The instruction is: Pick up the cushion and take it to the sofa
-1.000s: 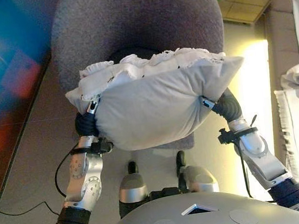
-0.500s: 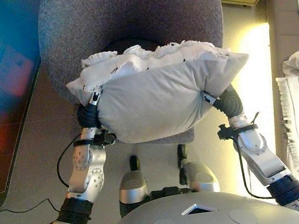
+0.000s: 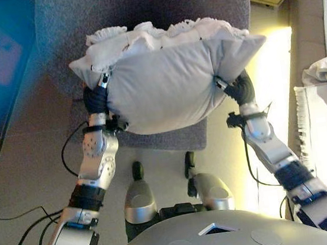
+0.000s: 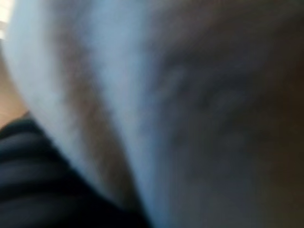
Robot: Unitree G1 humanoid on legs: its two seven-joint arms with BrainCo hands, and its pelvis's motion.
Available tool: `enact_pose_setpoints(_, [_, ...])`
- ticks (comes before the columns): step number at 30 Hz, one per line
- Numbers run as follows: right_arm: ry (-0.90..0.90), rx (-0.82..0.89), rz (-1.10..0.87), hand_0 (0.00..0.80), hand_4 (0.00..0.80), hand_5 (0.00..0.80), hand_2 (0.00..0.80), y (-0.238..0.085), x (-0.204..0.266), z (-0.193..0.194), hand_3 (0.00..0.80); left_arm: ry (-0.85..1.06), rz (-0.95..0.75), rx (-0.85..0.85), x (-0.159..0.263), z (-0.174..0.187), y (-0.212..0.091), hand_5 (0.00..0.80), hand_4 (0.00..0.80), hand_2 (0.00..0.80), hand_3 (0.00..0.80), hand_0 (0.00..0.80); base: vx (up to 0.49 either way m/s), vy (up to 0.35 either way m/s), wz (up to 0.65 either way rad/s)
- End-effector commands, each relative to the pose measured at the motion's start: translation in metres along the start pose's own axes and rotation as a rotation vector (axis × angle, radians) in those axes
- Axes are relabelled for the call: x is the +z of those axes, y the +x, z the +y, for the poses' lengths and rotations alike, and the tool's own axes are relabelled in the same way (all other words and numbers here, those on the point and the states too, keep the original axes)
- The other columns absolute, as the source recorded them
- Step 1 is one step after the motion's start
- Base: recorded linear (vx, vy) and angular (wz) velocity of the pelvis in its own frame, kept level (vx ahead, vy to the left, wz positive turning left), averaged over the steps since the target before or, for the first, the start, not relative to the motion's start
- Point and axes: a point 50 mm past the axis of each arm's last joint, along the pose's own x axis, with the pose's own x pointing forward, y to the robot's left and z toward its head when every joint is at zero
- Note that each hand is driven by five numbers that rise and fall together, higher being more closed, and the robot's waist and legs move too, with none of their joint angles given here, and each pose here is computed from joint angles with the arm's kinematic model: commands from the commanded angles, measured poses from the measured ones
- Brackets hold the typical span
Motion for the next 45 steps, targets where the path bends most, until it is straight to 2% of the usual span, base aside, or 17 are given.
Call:
enact_pose_setpoints(1, [0.092,0.136,-0.336,0.8,0.8,0.8,0.8,0.039,0.083,0.045,0.8,0.006,-0.276,-0.262,0.047,-0.078,0.034,0.8,0.8,0.8,0.8,0.8,-0.124,0.034,0.1])
enact_pose_setpoints(7, [0.071,0.126,-0.335,0.8,0.8,0.8,0.8,0.071,0.104,0.056,0.8,0.028,-0.269,-0.197,0.047,-0.087,0.063,0.8,0.8,0.8,0.8,0.8,-0.088,0.059,0.11])
enact_pose_setpoints(16, [0.029,0.111,-0.269,0.8,0.8,0.8,0.8,0.101,0.113,0.049,0.8,0.046,-0.241,-0.133,0.045,-0.098,0.083,0.8,0.8,0.8,0.8,0.8,-0.057,0.098,0.02])
enact_pose_setpoints(25, [0.017,0.033,-0.208,0.8,0.8,0.8,0.8,0.125,0.121,0.033,0.8,0.045,-0.213,0.017,0.057,-0.097,0.106,0.787,0.787,0.787,0.787,0.787,-0.021,0.095,0.01])
enact_pose_setpoints(27, [0.013,0.004,-0.212,0.8,0.8,0.8,0.8,0.128,0.124,0.026,0.8,0.041,-0.203,0.062,0.058,-0.091,0.11,0.449,0.449,0.449,0.449,0.449,-0.005,0.073,0.06])
enact_pose_setpoints(28, [0.012,-0.022,-0.213,0.8,0.8,0.8,0.8,0.129,0.125,0.021,0.8,0.039,-0.199,0.096,0.059,-0.084,0.112,0.0,0.0,0.0,0.0,0.0,0.014,0.088,0.05])
enact_pose_setpoints(30, [0.014,-0.069,-0.213,0.8,0.8,0.8,0.8,0.131,0.126,0.01,0.8,0.031,-0.208,0.158,0.062,-0.071,0.114,0.0,0.0,0.0,0.0,0.0,0.021,0.076,0.03])
enact_pose_setpoints(32, [0.021,-0.125,-0.216,0.056,0.056,0.056,0.056,0.13,0.124,-0.006,0.056,0.021,-0.225,0.238,0.066,-0.051,0.115,0.0,0.0,0.0,0.0,0.0,0.011,0.053,0.01])
enact_pose_setpoints(33, [0.024,-0.158,-0.22,0.0,0.0,0.0,0.0,0.128,0.123,-0.015,0.0,0.017,-0.242,0.288,0.069,-0.039,0.114,0.0,0.0,0.0,0.0,0.0,0.0,0.052,-0.01])
enact_pose_setpoints(39, [0.01,-0.358,-0.245,0.0,0.0,0.0,0.0,0.117,0.117,-0.075,0.0,-0.008,-0.286,0.562,0.077,0.034,0.1,0.0,0.0,0.0,0.0,0.0,0.001,0.035,-0.04])
enact_pose_setpoints(40, [0.009,-0.41,-0.253,0.0,0.0,0.0,0.0,0.113,0.117,-0.092,0.0,-0.007,-0.285,0.625,0.077,0.055,0.094,0.0,0.0,0.0,0.0,0.0,-0.009,0.019,-0.03])
enact_pose_setpoints(43, [-0.005,-0.48,-0.262,0.0,0.0,0.0,0.0,0.106,0.117,-0.113,0.0,0.02,-0.243,0.681,0.073,0.083,0.084,0.0,0.0,0.0,0.0,0.0,-0.006,0.014,-0.08])
enact_pose_setpoints(45, [-0.025,-0.53,-0.261,0.0,0.0,0.0,0.0,0.1,0.118,-0.132,0.0,0.127,-0.201,0.692,0.068,0.102,0.074,0.0,0.0,0.0,0.0,0.0,0.003,-0.008,-0.13])
